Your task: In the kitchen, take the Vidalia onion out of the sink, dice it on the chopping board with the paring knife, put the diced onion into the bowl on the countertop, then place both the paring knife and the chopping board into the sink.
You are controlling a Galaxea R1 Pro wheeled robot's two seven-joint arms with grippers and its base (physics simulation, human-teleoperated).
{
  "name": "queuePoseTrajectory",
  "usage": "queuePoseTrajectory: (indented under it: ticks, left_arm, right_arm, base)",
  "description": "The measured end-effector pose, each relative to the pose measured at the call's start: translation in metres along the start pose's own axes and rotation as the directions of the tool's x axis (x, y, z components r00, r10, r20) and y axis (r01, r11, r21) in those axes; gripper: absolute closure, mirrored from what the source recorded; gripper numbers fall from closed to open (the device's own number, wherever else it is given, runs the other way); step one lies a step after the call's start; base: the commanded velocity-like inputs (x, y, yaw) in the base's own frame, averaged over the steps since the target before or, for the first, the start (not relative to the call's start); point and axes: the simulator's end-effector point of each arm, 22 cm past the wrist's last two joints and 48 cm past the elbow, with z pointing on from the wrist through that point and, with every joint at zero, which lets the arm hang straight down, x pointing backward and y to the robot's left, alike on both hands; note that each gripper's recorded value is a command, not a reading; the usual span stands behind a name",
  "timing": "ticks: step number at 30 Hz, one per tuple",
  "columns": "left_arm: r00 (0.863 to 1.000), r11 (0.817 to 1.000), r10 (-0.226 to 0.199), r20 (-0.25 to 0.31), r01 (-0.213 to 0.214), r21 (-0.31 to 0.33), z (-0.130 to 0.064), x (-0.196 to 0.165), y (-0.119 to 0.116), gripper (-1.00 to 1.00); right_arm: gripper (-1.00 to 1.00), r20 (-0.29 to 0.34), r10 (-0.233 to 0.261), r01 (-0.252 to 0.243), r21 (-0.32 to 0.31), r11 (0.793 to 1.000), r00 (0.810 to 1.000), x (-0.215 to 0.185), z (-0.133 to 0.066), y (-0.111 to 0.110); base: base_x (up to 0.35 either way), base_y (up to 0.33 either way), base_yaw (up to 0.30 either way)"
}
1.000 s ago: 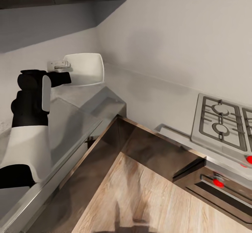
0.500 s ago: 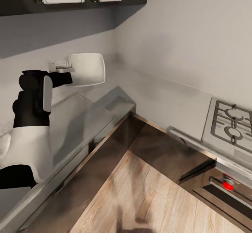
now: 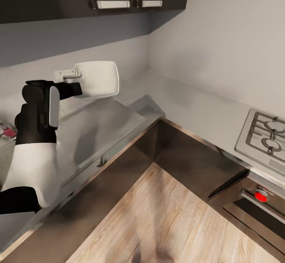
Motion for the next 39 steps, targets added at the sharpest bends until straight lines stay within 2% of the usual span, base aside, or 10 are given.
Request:
queuePoseTrajectory:
  ticks: [39]
  left_arm:
    - [0.999, 1.0, -0.006, 0.032, 0.005, 0.005, -0.024, -0.02, 0.0, 1.0]
  right_arm:
    - [-1.0, 0.045, 0.0, 0.0, 0.0, 1.0, 0.999, -0.017, 0.002, 0.0]
  base:
    - [-0.329, 0.009, 0.212]
